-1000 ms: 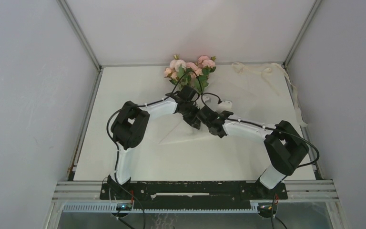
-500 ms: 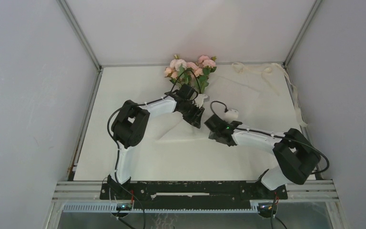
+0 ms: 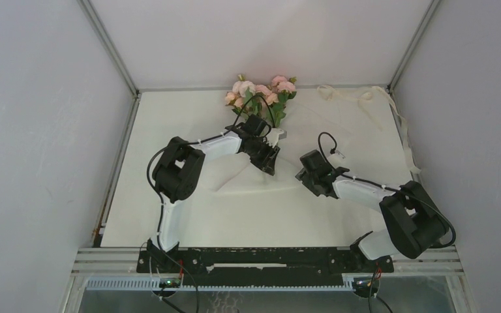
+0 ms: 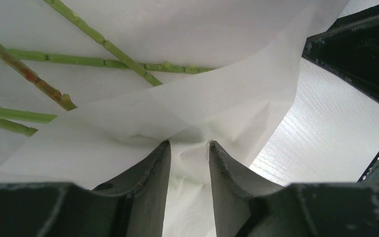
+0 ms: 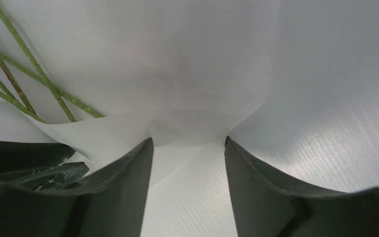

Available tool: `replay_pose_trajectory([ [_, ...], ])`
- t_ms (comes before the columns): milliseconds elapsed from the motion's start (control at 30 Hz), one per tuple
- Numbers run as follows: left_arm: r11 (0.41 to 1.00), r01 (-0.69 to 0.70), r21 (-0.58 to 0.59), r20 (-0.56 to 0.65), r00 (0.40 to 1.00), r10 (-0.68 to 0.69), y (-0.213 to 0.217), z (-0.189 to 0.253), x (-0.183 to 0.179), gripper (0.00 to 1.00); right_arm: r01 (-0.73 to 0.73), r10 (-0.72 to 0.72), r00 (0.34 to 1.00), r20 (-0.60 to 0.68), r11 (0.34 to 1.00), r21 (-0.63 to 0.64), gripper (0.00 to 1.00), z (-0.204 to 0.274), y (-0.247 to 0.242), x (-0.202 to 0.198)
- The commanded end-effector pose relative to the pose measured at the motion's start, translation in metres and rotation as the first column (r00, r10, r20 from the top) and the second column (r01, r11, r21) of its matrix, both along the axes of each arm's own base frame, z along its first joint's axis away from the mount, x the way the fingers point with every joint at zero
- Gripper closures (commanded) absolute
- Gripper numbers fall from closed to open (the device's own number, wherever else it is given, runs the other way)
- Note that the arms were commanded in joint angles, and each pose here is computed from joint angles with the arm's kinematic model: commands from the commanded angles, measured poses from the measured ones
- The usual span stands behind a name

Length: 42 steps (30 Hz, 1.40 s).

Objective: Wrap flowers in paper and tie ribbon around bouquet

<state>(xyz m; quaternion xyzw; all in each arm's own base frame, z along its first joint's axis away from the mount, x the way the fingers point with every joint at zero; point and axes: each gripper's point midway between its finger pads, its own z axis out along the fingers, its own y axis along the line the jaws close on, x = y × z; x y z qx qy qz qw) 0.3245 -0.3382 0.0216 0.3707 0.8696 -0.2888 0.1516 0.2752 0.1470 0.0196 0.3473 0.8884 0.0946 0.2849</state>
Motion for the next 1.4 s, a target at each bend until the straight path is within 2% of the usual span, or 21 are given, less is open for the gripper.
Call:
replay_pose_trajectory([
  [0,0.994,-0.017,0.105,-0.023,1.000,0.019,0.020,-0.033,-0.002,0.59,0.089,-0.089,0.995,-0.033,0.996,-0.015,0.42,-0.011,-0.017,-0.004],
  [100,0.994,-0.017,0.110,-0.016,1.000,0.019,0.021,-0.032,0.000,0.59,0.112,-0.115,0.992,-0.058,0.993,-0.046,0.54,-0.017,-0.026,-0.008],
  [333,0.994,-0.020,0.111,-0.005,1.000,0.021,0.021,-0.030,0.003,0.58,0.045,-0.048,0.999,-0.020,0.991,-0.125,0.99,-0.014,-0.034,-0.001],
  [467,0.995,-0.044,0.088,-0.006,0.999,0.045,0.022,-0.022,0.007,0.58,-0.003,0.010,0.999,0.044,0.986,-0.164,1.00,0.003,-0.034,0.006],
  [600,0.998,-0.060,0.015,-0.004,0.998,0.060,0.019,0.004,0.013,0.55,-0.054,0.087,0.991,0.101,0.955,-0.293,1.00,0.031,-0.031,0.012],
  [767,0.999,-0.027,-0.034,0.008,1.000,0.028,0.018,0.035,0.013,0.48,-0.127,0.210,0.971,0.110,0.852,-0.509,1.00,0.061,-0.021,0.017],
  [967,0.998,-0.040,-0.057,-0.033,0.999,0.039,0.045,0.053,0.005,0.41,-0.183,0.276,0.961,0.034,0.720,-0.670,1.00,0.069,-0.013,0.018],
  [1067,0.997,-0.046,-0.060,-0.031,0.999,0.044,0.063,0.063,0.002,0.37,-0.206,0.304,0.953,0.010,0.667,-0.716,1.00,0.072,-0.010,0.018],
  [1200,0.999,-0.025,-0.042,-0.011,1.000,0.024,0.082,0.067,-0.006,0.32,-0.230,0.335,0.942,-0.002,0.645,-0.728,1.00,0.075,-0.005,0.018],
  [1367,0.998,-0.060,0.017,-0.085,0.994,0.061,0.095,0.032,-0.012,0.30,-0.252,0.386,0.923,0.001,0.605,-0.755,1.00,0.084,0.004,0.020],
])
